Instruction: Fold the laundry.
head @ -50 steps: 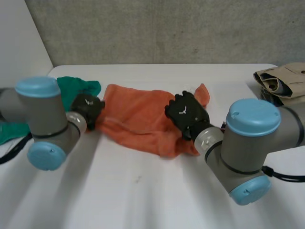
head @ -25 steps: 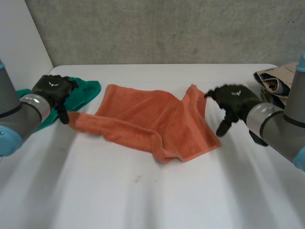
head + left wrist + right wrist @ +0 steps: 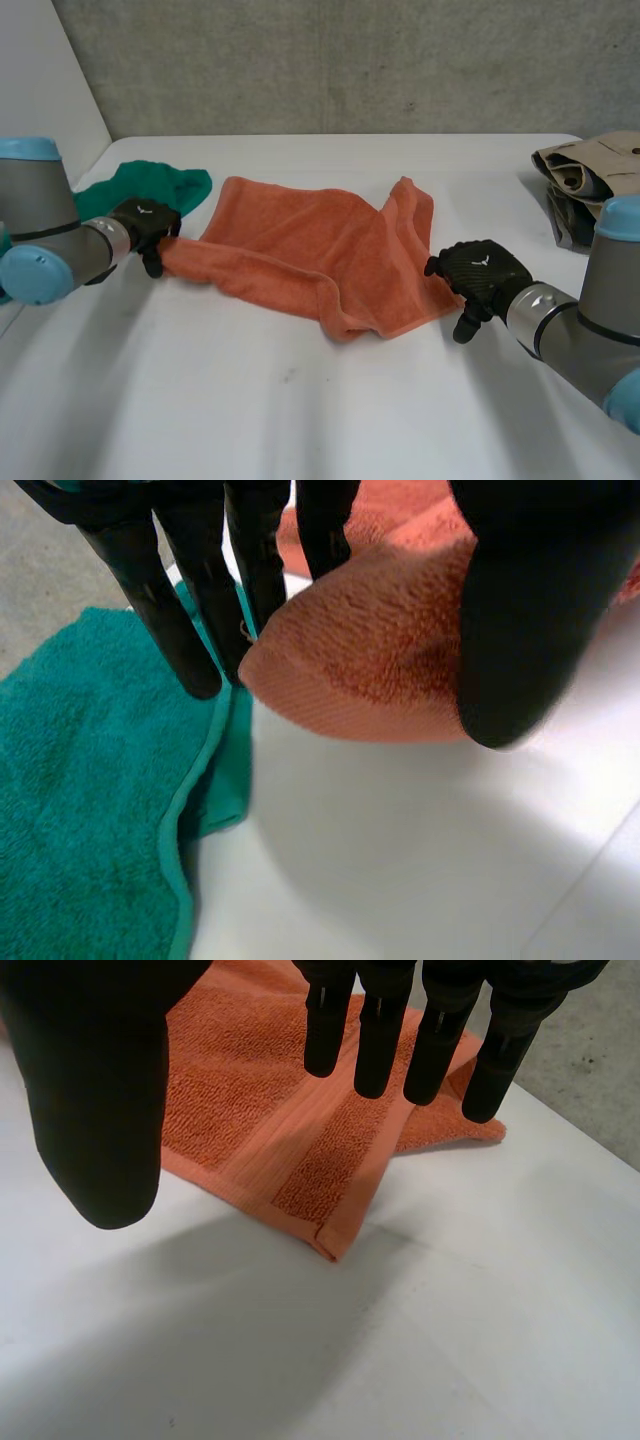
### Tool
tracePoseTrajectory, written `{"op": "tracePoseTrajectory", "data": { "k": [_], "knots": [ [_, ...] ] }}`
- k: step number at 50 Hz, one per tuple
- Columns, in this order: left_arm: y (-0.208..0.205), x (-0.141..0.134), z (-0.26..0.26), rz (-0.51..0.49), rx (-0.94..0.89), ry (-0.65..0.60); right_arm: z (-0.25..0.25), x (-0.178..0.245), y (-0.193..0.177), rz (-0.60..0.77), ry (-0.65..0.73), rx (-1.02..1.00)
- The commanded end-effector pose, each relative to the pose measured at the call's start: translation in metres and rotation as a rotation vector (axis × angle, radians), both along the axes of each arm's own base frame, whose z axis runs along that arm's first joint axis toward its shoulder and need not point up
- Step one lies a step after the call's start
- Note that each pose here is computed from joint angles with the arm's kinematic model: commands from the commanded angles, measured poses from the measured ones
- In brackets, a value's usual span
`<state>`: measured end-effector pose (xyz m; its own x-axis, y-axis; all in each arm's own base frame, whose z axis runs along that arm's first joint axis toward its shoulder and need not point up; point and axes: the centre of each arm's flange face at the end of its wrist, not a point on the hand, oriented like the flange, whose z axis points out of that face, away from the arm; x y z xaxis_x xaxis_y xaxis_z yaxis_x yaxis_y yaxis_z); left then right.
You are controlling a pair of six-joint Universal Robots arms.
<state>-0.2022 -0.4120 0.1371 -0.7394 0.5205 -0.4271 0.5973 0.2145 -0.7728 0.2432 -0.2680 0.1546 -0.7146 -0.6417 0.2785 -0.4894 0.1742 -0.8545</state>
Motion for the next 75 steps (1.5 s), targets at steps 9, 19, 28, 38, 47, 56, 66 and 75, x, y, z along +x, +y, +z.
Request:
{"op": "tracePoseTrajectory", "data": {
  "k": [9,19,28,38,47,56,66,75],
  "knots": [
    [0.019,-0.012,0.094,0.067,-0.203,0.023,0.014,-0.005,0.003,-0.029,-0.043,-0.039],
    [0.069,-0.027,0.198,0.025,-0.403,0.141,0.009,0.011,0.034,-0.067,-0.212,0.153],
    [0.121,-0.045,0.276,-0.044,-0.571,0.281,-0.004,0.044,0.065,-0.083,-0.315,0.248],
    [0.162,-0.058,0.324,-0.098,-0.653,0.352,-0.013,0.077,0.066,-0.191,-0.389,0.195],
    [0.189,-0.056,0.352,-0.066,-0.701,0.432,-0.010,0.097,0.063,-0.291,-0.490,0.218],
    [0.193,-0.057,0.345,-0.071,-0.671,0.431,-0.017,0.115,0.076,-0.209,-0.456,0.225],
    [0.180,-0.057,0.323,-0.055,-0.607,0.426,-0.016,0.135,0.094,-0.023,-0.388,0.138],
    [0.182,-0.055,0.326,-0.051,-0.606,0.453,-0.024,0.165,0.098,0.122,-0.374,0.044]
  ]
}}
